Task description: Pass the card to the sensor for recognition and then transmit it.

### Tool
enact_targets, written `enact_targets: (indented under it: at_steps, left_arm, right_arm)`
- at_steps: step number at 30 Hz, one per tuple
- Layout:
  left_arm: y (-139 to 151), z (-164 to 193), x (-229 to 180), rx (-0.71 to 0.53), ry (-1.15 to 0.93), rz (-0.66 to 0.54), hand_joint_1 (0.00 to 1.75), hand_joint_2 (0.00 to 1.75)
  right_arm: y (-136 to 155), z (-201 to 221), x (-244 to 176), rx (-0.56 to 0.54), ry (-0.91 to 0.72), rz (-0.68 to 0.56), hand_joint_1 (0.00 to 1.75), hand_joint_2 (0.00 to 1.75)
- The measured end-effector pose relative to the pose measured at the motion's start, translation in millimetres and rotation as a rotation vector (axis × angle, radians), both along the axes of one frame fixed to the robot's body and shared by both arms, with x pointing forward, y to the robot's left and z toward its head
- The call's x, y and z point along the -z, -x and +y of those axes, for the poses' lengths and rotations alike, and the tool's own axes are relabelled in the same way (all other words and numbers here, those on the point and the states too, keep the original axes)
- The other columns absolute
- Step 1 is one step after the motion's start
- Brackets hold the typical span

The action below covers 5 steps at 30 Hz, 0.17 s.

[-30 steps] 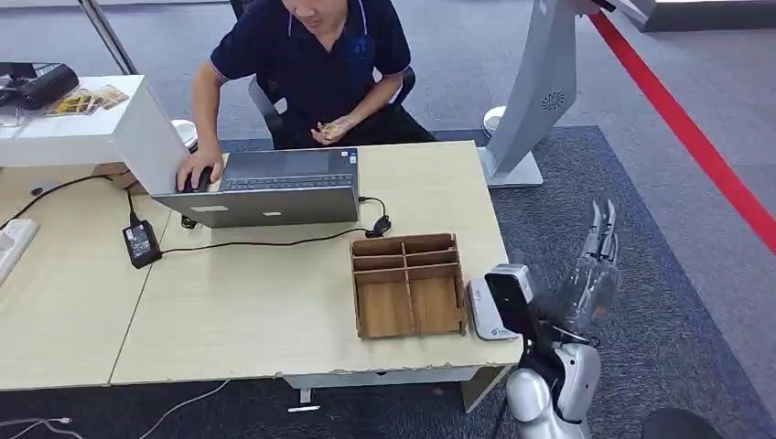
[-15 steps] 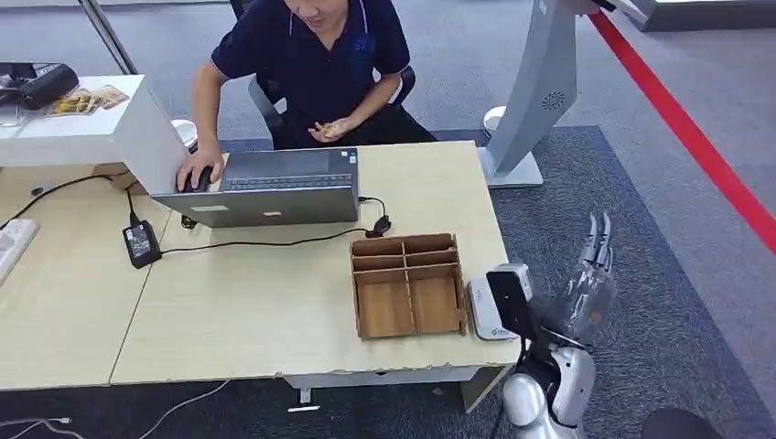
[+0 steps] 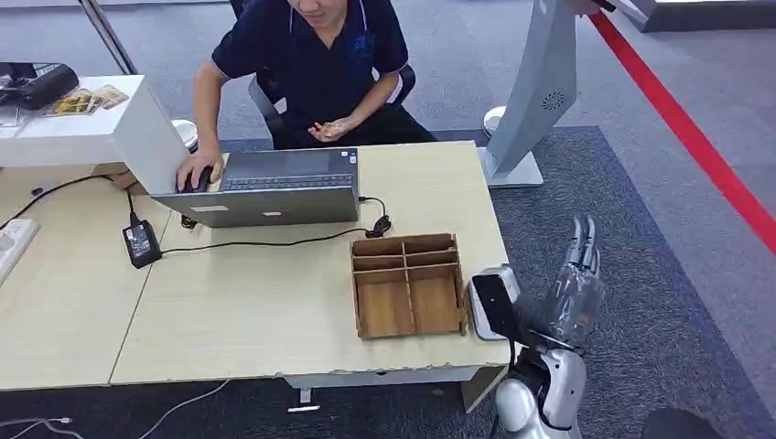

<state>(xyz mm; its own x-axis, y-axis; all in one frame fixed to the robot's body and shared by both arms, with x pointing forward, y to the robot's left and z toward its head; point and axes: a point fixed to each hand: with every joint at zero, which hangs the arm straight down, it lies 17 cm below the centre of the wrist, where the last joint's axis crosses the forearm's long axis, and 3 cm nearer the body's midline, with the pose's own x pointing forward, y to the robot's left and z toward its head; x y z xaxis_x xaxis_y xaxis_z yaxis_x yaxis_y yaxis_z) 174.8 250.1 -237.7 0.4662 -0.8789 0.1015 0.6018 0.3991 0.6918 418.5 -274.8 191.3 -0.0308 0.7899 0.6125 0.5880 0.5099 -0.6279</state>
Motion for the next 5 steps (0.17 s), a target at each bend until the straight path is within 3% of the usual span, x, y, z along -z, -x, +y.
enact_targets:
  at_steps: [5]
  left_arm:
    - [0.2,0.2,0.1,-0.002,0.001,0.001,0.0,1.75]
  right_arm:
    - [0.4,1.4,6.5,-0.003,0.015,0.02,0.0,1.75]
